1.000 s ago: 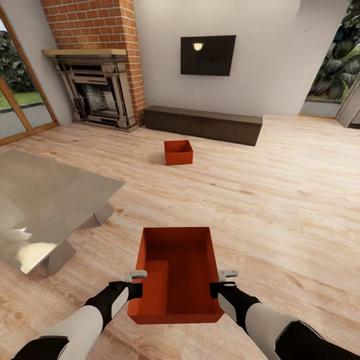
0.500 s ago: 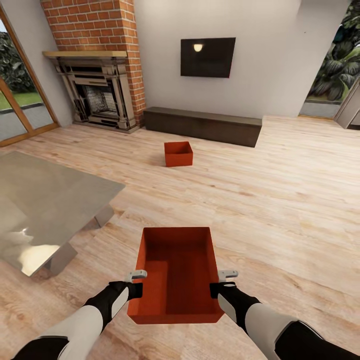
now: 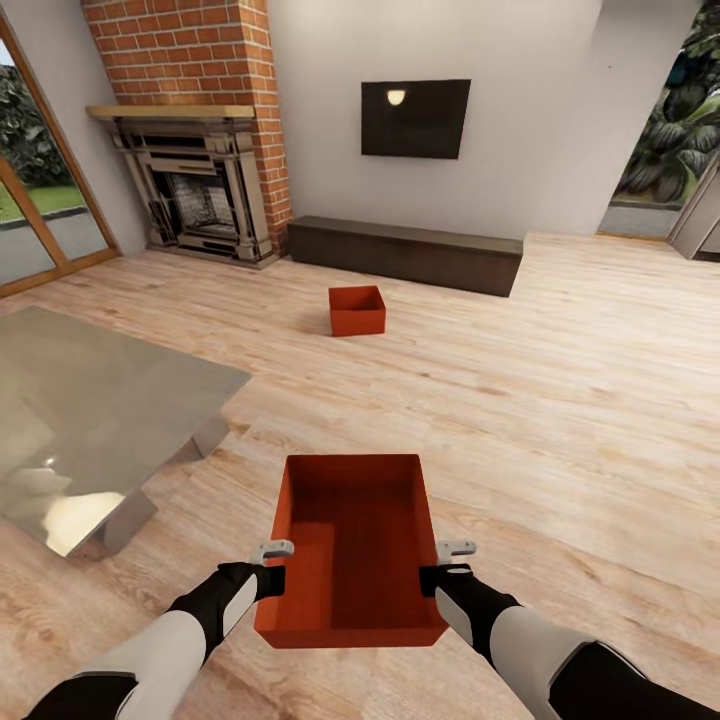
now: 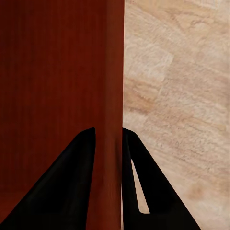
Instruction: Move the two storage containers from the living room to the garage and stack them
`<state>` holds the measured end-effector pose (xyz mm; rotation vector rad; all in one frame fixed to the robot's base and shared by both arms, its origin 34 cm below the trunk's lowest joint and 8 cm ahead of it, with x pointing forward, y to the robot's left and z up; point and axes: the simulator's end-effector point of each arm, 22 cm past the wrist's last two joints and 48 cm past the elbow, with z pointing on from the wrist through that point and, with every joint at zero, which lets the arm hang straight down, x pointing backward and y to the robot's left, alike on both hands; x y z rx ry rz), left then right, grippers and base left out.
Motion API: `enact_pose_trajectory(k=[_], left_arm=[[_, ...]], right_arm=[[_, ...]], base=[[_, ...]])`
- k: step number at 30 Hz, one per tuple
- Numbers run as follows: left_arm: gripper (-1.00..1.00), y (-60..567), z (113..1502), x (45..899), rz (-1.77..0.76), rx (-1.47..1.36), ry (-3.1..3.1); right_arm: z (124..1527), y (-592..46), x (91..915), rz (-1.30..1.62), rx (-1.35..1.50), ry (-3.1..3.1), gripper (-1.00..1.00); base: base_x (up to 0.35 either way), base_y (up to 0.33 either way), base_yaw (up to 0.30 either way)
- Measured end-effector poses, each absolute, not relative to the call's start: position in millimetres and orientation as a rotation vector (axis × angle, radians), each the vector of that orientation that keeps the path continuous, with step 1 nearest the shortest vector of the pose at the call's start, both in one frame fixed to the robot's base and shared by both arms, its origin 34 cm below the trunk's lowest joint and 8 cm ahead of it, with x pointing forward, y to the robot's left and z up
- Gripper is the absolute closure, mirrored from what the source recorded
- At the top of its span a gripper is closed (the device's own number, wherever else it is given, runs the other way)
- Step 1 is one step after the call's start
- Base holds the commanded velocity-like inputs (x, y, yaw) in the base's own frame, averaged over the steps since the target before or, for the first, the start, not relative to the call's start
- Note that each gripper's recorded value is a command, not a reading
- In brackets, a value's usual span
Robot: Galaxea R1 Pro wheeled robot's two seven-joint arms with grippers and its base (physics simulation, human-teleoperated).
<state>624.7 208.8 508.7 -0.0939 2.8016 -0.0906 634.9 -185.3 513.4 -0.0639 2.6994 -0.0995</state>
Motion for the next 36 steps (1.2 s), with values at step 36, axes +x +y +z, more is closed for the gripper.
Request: enact_pose_trajectory(k=[36], left_arm=[[1.0, 209, 577, 631, -0.091, -0.093, 2.781]], right_arm=[[582, -185, 641, -0.102, -0.061, 2.678, 1.0]], base=[[0.0, 0.0, 0.0]])
